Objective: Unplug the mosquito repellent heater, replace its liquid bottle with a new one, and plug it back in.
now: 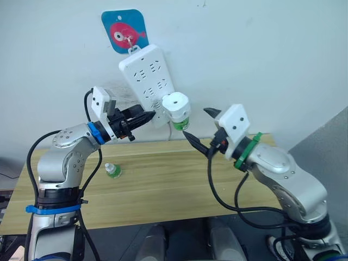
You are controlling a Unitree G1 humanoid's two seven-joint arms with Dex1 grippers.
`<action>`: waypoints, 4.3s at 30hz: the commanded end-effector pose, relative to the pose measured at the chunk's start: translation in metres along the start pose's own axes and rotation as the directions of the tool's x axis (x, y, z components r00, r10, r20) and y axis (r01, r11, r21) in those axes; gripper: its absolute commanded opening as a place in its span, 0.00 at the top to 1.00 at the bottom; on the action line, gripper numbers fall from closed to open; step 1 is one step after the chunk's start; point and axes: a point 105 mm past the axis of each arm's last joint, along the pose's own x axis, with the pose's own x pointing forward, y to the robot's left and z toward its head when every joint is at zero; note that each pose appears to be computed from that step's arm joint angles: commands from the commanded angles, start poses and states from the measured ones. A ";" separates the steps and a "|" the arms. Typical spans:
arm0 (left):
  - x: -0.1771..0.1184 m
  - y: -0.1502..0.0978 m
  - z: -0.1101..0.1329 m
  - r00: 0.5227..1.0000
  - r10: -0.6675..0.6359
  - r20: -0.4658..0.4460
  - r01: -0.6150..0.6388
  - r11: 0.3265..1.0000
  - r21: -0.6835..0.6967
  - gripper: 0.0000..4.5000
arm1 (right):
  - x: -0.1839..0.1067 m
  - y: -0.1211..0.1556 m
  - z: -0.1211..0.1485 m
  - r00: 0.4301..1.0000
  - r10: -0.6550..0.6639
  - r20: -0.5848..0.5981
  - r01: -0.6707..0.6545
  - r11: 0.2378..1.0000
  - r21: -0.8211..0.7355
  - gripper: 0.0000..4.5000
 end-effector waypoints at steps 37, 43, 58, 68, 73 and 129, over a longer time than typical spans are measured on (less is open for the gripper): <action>-0.006 0.007 -0.011 0.995 0.072 -0.072 -0.065 0.994 0.089 0.70 | 0.019 0.006 0.034 0.999 0.013 -0.039 -0.011 0.998 0.064 0.34; -0.010 0.009 -0.014 0.993 0.096 -0.065 -0.089 0.991 0.104 0.70 | 0.014 -0.005 0.036 0.999 -0.018 -0.035 0.021 0.995 0.097 0.34; -0.059 -0.014 -0.020 0.968 0.252 0.007 -0.234 0.888 0.395 0.00 | -0.004 -0.037 0.031 0.994 -0.108 0.023 0.100 0.966 0.238 0.34; -0.028 -0.109 -0.021 0.993 -0.040 0.115 0.004 0.953 0.304 0.00 | -0.009 -0.034 0.029 0.989 -0.105 0.106 0.028 0.829 0.559 0.34; 0.004 -0.117 -0.006 0.971 -0.051 0.234 -0.009 0.968 0.250 0.00 | -0.011 -0.028 0.028 0.988 -0.093 0.123 -0.017 0.728 0.685 0.34; 0.006 -0.103 -0.014 0.952 -0.304 0.043 0.245 0.838 0.488 0.50 | -0.054 0.004 -0.001 0.903 0.428 -0.045 -0.220 0.550 0.806 0.00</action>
